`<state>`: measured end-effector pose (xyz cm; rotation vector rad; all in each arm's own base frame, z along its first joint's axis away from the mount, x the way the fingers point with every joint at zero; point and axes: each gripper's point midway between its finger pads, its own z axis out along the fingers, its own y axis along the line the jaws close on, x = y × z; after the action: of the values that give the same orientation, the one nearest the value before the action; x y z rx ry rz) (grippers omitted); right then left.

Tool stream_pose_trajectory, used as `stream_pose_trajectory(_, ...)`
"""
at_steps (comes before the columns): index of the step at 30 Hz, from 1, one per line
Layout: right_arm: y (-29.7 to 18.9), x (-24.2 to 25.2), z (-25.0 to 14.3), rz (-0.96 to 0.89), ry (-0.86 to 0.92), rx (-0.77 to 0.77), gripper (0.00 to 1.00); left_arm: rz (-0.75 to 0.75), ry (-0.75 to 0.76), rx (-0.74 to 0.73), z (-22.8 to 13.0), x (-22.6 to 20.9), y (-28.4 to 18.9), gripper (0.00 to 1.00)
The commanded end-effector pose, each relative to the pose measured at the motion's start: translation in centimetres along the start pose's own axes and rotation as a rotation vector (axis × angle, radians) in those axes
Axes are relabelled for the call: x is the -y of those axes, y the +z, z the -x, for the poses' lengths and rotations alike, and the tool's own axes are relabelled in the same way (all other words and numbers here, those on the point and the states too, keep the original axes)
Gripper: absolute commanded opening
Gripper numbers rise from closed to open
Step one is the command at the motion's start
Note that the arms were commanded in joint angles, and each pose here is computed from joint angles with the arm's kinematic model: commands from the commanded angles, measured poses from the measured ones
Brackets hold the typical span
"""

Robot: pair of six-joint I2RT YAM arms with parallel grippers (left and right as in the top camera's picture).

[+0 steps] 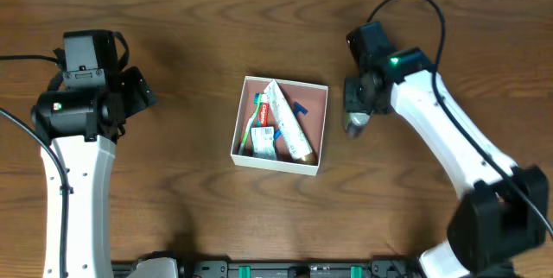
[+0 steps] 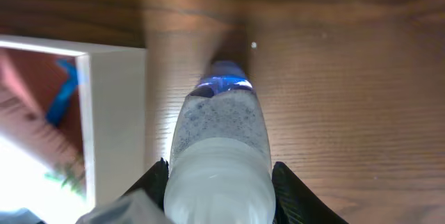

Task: Pack container
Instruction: 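Move the right gripper to the foam soap pump bottle and grasp it, then carry the soap pump bottle with the right gripper into the box corner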

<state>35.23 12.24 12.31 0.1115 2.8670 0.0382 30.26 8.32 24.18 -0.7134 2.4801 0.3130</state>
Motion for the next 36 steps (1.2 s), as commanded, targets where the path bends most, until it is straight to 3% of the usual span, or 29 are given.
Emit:
stream_pose_trajectory(1,-5.9,-1.5,1.3,0.075,-0.059,0.171,0.26,0.012,0.006,0.001,0.1,-0.3,0.0,0.98)
stream_pose_trajectory(7,-11.5,-3.7,1.1,0.163,-0.113,0.329,0.26,0.012,0.006,0.001,0.1,-0.3,0.0,0.98)
stream_pose_trajectory(11,-12.6,-5.9,0.4,0.214,-0.166,0.36,0.26,0.012,0.006,0.001,0.1,-0.3,0.0,0.98)
stream_pose_trajectory(22,-7.8,-9.8,0.6,0.207,-0.229,0.296,0.28,0.012,0.006,0.001,0.1,-0.3,0.0,0.98)
stream_pose_trajectory(33,-2.7,-10.4,0.7,0.144,-0.241,0.221,0.28,0.012,0.006,0.001,0.1,-0.3,0.0,0.98)
stream_pose_trajectory(36,-1.8,-10.2,0.8,0.113,-0.241,0.215,0.36,0.012,0.006,0.001,0.1,-0.3,0.0,0.98)
